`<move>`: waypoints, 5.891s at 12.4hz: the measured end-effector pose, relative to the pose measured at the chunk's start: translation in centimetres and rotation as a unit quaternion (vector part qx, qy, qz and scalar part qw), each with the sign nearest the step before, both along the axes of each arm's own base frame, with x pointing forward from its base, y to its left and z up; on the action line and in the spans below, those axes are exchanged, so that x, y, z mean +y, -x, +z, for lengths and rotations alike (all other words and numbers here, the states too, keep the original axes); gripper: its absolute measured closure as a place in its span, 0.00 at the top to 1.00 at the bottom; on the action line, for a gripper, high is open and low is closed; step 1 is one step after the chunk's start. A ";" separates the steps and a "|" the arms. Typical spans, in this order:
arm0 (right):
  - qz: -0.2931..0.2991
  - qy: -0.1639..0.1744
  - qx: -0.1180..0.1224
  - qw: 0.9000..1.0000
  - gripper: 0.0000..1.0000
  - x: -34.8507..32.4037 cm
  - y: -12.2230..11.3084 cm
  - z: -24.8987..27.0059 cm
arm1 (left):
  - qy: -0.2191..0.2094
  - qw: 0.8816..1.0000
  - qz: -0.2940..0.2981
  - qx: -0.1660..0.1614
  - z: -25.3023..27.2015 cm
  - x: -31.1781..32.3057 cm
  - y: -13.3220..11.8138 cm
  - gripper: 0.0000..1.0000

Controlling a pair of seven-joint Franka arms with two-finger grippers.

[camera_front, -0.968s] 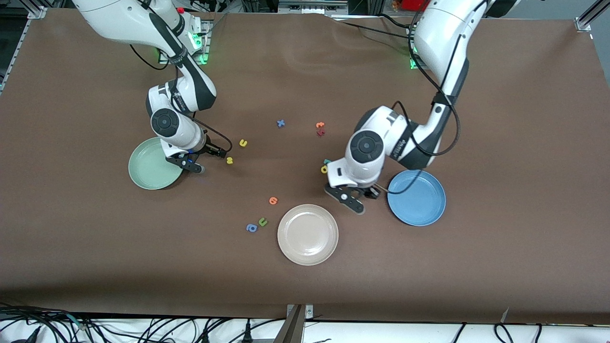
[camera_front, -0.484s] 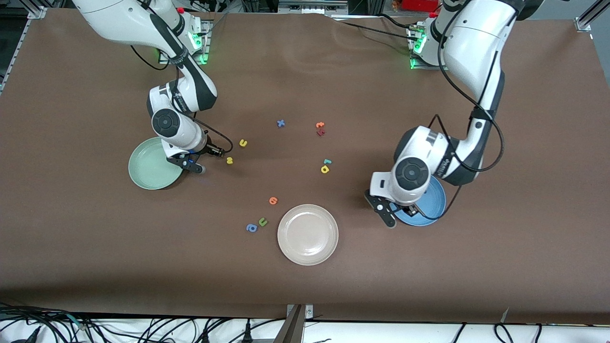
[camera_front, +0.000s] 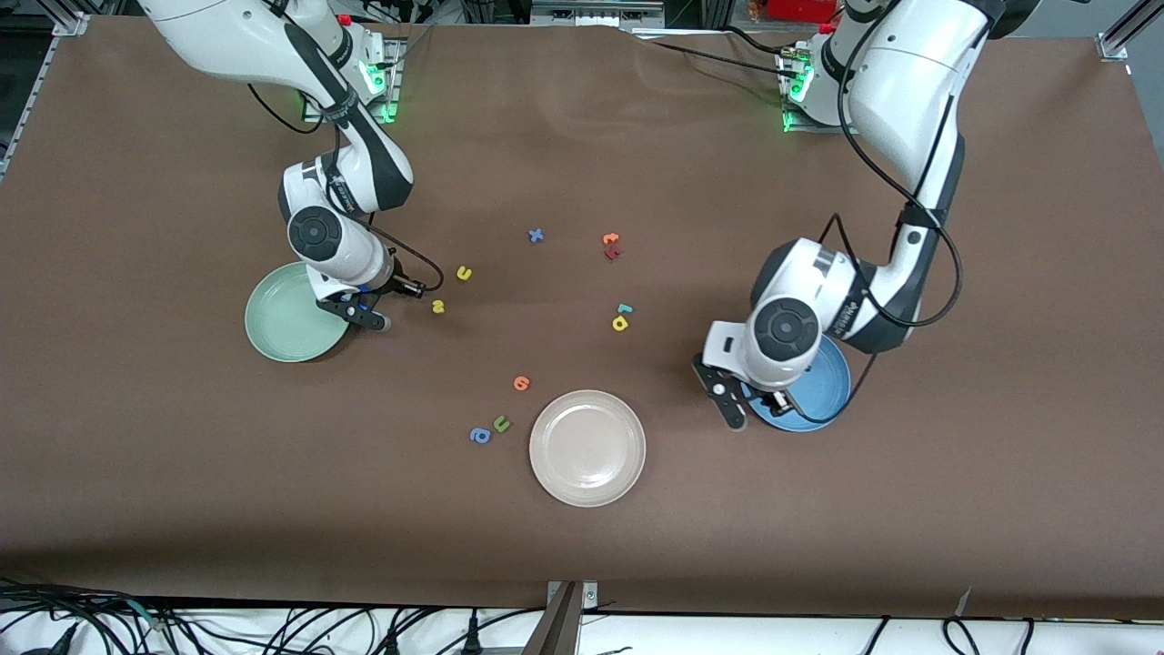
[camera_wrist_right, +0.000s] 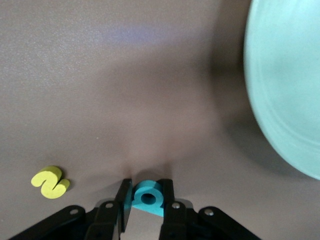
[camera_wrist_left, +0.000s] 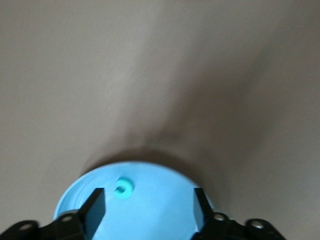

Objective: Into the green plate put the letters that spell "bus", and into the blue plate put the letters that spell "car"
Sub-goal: 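Open both grippers to drop the teal letters into the plates, then grasp a yellow letter with each gripper, then drop the yellow letters into the blue and green plates with both grippers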

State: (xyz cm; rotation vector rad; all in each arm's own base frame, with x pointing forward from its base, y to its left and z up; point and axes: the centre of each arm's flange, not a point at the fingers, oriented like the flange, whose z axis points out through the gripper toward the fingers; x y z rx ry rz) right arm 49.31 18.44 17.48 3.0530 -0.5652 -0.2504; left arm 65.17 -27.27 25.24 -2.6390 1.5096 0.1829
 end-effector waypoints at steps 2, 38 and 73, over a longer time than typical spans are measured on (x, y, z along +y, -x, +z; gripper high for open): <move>0.001 0.004 0.010 1.000 0.29 0.0 -0.2 0.4 | 0.016 0.997 0.076 -0.008 0.7 -4.1 1.8 1.00; -0.074 -0.037 -0.008 0.997 0.90 5.5 -3.6 0.7 | -0.015 0.990 0.138 0.036 1.0 3.5 1.3 0.27; 0.100 -0.020 0.071 0.992 0.56 -16.9 -6.7 0.5 | 0.024 0.938 0.343 -0.034 -8.1 -17.4 15.6 0.61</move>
